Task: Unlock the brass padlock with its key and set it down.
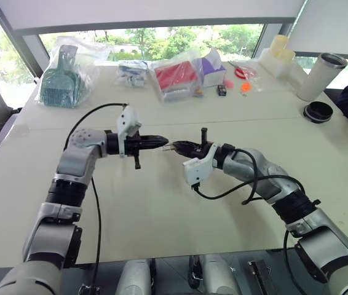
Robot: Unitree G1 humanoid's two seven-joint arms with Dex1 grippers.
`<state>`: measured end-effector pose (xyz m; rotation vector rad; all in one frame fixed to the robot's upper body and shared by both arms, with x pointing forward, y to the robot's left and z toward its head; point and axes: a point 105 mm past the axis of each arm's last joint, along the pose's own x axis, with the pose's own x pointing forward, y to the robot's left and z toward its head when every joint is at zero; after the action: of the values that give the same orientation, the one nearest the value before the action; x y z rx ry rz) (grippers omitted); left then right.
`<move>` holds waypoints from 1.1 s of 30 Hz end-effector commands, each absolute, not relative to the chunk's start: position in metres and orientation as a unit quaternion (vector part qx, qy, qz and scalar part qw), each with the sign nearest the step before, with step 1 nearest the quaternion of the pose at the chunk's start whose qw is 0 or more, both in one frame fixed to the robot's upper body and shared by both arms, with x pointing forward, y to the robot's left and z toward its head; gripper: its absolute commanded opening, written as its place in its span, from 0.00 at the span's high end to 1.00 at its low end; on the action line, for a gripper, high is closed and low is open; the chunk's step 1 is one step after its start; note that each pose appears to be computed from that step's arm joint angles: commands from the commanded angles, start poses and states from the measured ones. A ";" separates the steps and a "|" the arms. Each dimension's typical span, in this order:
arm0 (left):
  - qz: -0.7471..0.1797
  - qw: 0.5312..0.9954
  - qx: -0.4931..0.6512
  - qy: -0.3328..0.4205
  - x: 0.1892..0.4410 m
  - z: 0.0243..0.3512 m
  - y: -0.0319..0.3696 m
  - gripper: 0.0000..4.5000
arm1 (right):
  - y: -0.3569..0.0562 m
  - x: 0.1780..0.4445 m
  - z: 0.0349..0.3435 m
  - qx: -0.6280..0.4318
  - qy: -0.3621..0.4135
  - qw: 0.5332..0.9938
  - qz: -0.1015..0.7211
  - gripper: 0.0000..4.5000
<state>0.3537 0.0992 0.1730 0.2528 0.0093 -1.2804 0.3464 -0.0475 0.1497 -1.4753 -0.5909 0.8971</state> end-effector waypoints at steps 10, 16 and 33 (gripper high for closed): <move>-0.595 0.789 0.151 0.033 0.356 0.152 0.105 1.00 | -0.043 0.345 0.171 -0.625 -0.286 0.624 0.373 0.98; -0.571 0.806 0.151 0.026 0.366 0.152 0.109 1.00 | -0.040 0.343 0.173 -0.620 -0.292 0.624 0.375 0.98; -0.533 0.829 0.163 0.050 0.359 0.146 0.148 1.00 | -0.057 0.360 0.146 -0.623 -0.236 0.643 0.376 0.98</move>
<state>0.3600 0.1426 0.1320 0.3380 0.1526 -1.1478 0.3543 -0.0522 0.1384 -1.4257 -0.5228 0.9023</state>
